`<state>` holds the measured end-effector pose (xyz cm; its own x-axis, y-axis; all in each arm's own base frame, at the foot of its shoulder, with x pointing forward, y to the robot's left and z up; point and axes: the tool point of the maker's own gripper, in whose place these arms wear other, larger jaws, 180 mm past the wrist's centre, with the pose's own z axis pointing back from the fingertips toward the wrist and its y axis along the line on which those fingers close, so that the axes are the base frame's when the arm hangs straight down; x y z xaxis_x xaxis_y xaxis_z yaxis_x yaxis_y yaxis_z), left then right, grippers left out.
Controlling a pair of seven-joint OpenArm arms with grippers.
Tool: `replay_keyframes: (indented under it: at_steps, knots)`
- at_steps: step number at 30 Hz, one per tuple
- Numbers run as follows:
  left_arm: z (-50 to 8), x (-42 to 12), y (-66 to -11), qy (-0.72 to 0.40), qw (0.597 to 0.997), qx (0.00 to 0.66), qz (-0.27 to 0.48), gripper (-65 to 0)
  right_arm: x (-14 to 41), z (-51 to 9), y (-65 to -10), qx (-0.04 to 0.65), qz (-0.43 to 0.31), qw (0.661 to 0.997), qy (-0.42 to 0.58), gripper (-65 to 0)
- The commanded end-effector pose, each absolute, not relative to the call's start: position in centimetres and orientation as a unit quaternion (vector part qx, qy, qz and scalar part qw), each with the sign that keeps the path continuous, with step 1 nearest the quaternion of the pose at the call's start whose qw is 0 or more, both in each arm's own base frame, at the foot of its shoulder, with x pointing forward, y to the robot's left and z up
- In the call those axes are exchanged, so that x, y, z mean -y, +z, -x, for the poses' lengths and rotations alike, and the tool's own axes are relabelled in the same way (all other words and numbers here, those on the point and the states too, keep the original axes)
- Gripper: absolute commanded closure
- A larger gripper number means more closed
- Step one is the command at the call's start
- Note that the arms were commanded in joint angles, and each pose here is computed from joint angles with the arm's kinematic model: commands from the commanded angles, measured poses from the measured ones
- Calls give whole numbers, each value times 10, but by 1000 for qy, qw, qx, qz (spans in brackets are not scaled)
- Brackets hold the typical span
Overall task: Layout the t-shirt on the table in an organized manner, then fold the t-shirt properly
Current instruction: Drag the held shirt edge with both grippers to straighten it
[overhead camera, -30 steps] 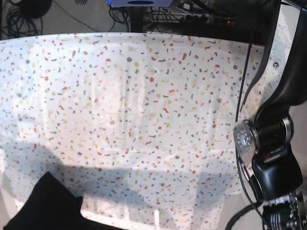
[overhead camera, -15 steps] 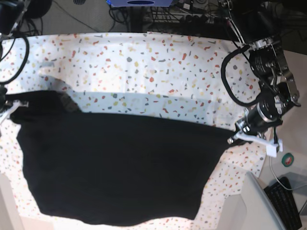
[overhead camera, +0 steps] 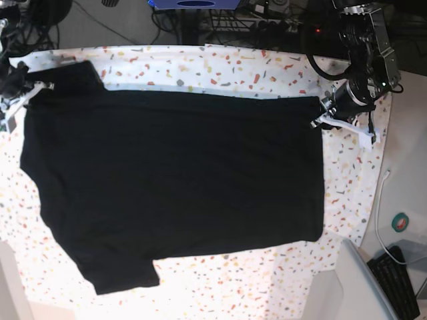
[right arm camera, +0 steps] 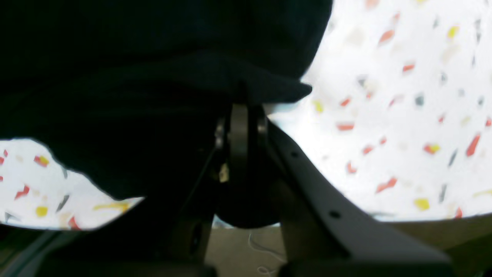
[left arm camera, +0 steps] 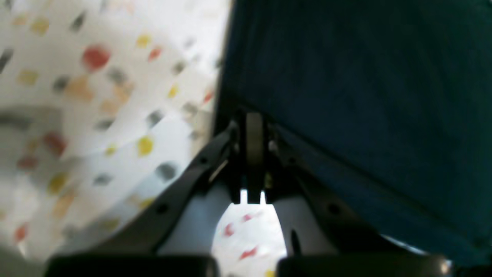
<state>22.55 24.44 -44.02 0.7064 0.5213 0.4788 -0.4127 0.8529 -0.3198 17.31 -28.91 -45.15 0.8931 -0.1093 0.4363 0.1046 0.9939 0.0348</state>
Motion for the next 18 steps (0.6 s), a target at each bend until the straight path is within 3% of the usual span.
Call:
replay_keyframes:
  at_steps: [1, 18]
  knots:
    - [-231, -251, -429, 244, 915, 309, 88, 0, 297, -173, -440, 241, 7, 969, -55, 0]
    - [-206, -309, -402, 271, 902, 336, 23, 0, 260, -122, -422, 231, 6, 972, -41, 0]
